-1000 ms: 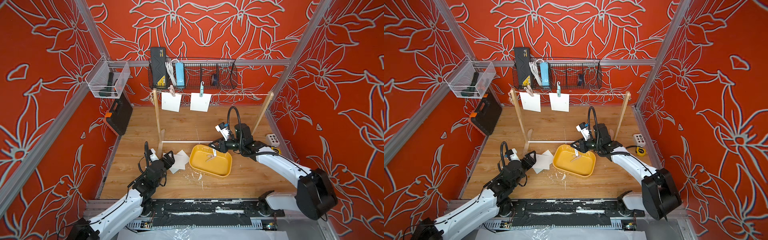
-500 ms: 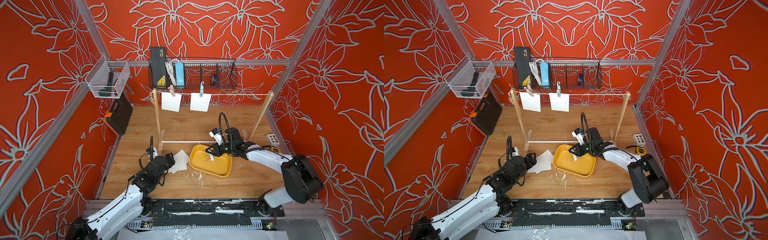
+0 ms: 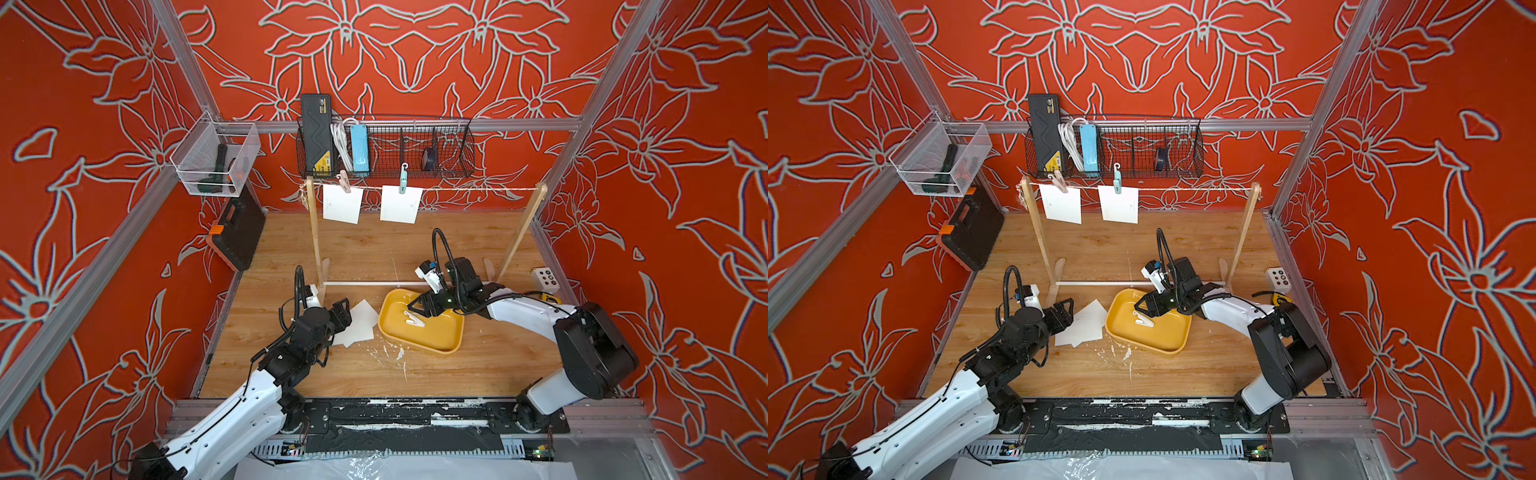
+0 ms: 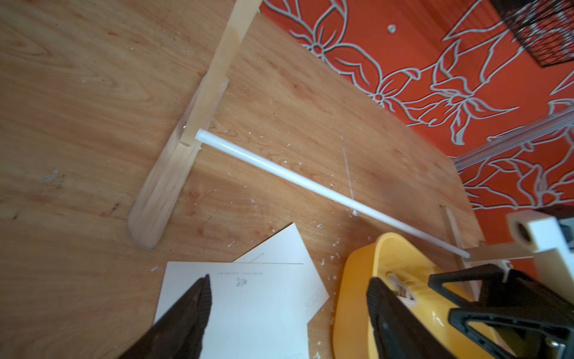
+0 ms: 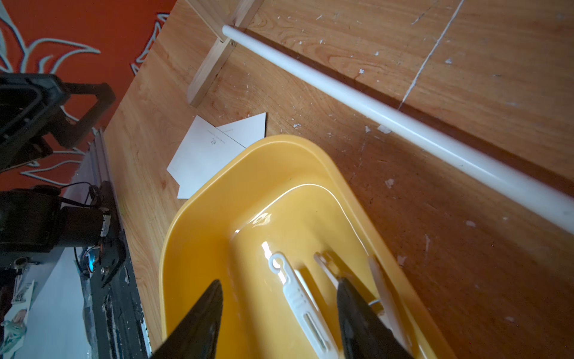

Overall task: Remove the postcards from the strings
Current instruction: Place the postcard on the postcard, then pinch the postcard on the clothesline.

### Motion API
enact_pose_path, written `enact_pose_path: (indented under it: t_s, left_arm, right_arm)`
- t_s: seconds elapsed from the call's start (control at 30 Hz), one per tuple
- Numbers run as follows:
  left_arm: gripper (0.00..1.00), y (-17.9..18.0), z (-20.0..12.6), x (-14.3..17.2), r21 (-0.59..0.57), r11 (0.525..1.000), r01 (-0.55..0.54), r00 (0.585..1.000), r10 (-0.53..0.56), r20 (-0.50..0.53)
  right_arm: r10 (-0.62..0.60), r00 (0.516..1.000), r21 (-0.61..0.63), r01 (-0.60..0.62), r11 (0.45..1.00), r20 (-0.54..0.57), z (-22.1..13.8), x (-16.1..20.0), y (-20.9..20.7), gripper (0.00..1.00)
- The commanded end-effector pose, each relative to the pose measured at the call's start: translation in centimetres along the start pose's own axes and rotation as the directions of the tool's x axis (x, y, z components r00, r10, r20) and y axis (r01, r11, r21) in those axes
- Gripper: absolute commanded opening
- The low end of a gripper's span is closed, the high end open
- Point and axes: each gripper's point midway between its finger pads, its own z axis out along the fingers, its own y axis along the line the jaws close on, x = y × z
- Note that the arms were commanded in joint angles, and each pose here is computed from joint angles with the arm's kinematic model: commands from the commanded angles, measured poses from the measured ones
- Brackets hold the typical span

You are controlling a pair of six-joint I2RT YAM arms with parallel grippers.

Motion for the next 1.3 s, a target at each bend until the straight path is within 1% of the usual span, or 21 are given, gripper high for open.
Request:
enact_pose_path:
  t_s: [0.0,0.1,0.17,0.23,0.3,0.33,0.37,0.4,0.47,0.53,0.57,0.6,0.7,0.73,0.8,0.83,0.9,0.97,1.1,1.2,1.27]
  left_arm:
    - [0.73,-2.2,-0.7,-1.9,0.113,0.993,-0.040,0.996,0.030,0.082]
    - [0.72,-3.6,-1.5,-2.9,0.202,0.979,-0.027,0.991,0.000,0.131]
    - [0.73,-5.0,-1.9,-3.2,0.278,0.960,-0.015,0.990,-0.025,0.139]
    - [0.79,-6.5,-2.1,-3.2,0.351,0.936,-0.001,0.992,-0.044,0.119]
    - [0.81,-8.1,-2.1,-3.2,0.414,0.910,0.004,0.994,-0.047,0.094]
    - [0.82,-8.8,-2.0,-3.2,0.443,0.896,0.017,0.995,-0.058,0.079]
    - [0.85,-9.6,-2.1,-3.1,0.479,0.877,0.022,0.996,-0.063,0.069]
    - [0.87,-10.2,-2.1,-3.3,0.504,0.863,0.038,0.995,-0.081,0.064]
    - [0.90,-11.7,-2.3,-3.7,0.568,0.821,0.052,0.993,-0.104,0.059]
    - [0.93,-12.5,-2.0,-4.3,0.593,0.801,0.079,0.989,-0.139,0.057]
    - [0.93,-13.2,-1.9,-4.5,0.614,0.785,0.080,0.988,-0.145,0.058]
    - [0.92,-13.9,-2.0,-4.8,0.639,0.765,0.074,0.987,-0.146,0.061]
    - [0.88,-15.9,-1.7,-5.6,0.692,0.715,0.098,0.981,-0.185,0.053]
    - [0.88,-16.1,-1.2,-5.5,0.692,0.714,0.105,0.978,-0.202,0.060]
    - [0.88,-17.2,-1.1,-6.0,0.704,0.706,0.076,0.971,-0.213,0.109]
    - [0.89,-17.9,-1.0,-6.3,0.704,0.707,0.068,0.968,-0.219,0.126]
    - [0.91,-19.1,-0.7,-6.5,0.717,0.694,0.061,0.959,-0.240,0.151]
    - [0.91,-19.9,0.0,-6.7,0.742,0.664,0.098,0.946,-0.294,0.138]
    - [0.92,-21.6,0.6,-7.3,0.813,0.569,0.123,0.916,-0.380,0.128]
    - [0.92,-22.6,1.8,-7.7,0.832,0.538,0.131,0.895,-0.425,0.134]
    - [0.92,-23.5,2.6,-7.8,0.846,0.521,0.116,0.888,-0.437,0.147]
  right_arm:
    - [-0.061,0.997,0.014,0.060,0.998,0.050,-1.8,-2.0,1.4,0.60]
    - [-0.082,0.993,0.018,0.081,0.997,0.086,-3.4,-2.6,2.6,0.61]
    - [-0.105,0.989,0.024,0.103,0.994,0.108,-4.7,-3.0,3.5,0.61]
    - [-0.128,0.982,0.034,0.125,0.992,0.136,-6.4,-3.4,4.4,0.63]
    - [-0.148,0.975,0.055,0.141,0.989,0.164,-8.0,-3.8,5.2,0.67]
    - [-0.157,0.971,0.068,0.147,0.987,0.178,-8.9,-4.0,5.6,0.70]
    - [-0.166,0.966,0.082,0.152,0.985,0.196,-9.9,-4.3,6.0,0.75]
    - [-0.175,0.961,0.093,0.159,0.983,0.212,-10.7,-4.4,6.4,0.77]
    - [-0.196,0.948,0.126,0.169,0.978,0.250,-12.6,-4.9,7.1,0.82]
    - [-0.211,0.938,0.141,0.178,0.974,0.276,-14.1,-5.2,7.9,0.86]
    - [-0.218,0.934,0.141,0.184,0.973,0.282,-14.6,-5.3,8.3,0.94]
    - [-0.223,0.933,0.139,0.190,0.972,0.284,-15.0,-5.3,8.6,0.98]
    - [-0.234,0.919,0.126,0.203,0.971,0.318,-16.2,-5.8,9.7,0.98]
    - [-0.239,0.911,0.127,0.208,0.970,0.337,-16.7,-6.0,10.0,0.98]
    - [-0.249,0.899,0.130,0.216,0.968,0.360,-17.4,-6.3,10.5,0.98]
    - [-0.254,0.895,0.130,0.221,0.967,0.367,-17.8,-6.4,10.7,0.98]
    - [-0.259,0.891,0.128,0.227,0.965,0.373,-18.1,-6.5,11.0,0.98]
    - [-0.266,0.886,0.124,0.237,0.964,0.379,-18.5,-6.5,11.4,0.98]
    - [-0.281,0.876,0.120,0.254,0.960,0.392,-19.0,-6.5,11.9,0.97]
    - [-0.291,0.871,0.115,0.267,0.957,0.396,-19.3,-6.5,12.2,0.97]
    - [-0.297,0.868,0.112,0.276,0.955,0.398,-19.4,-6.4,12.4,0.97]
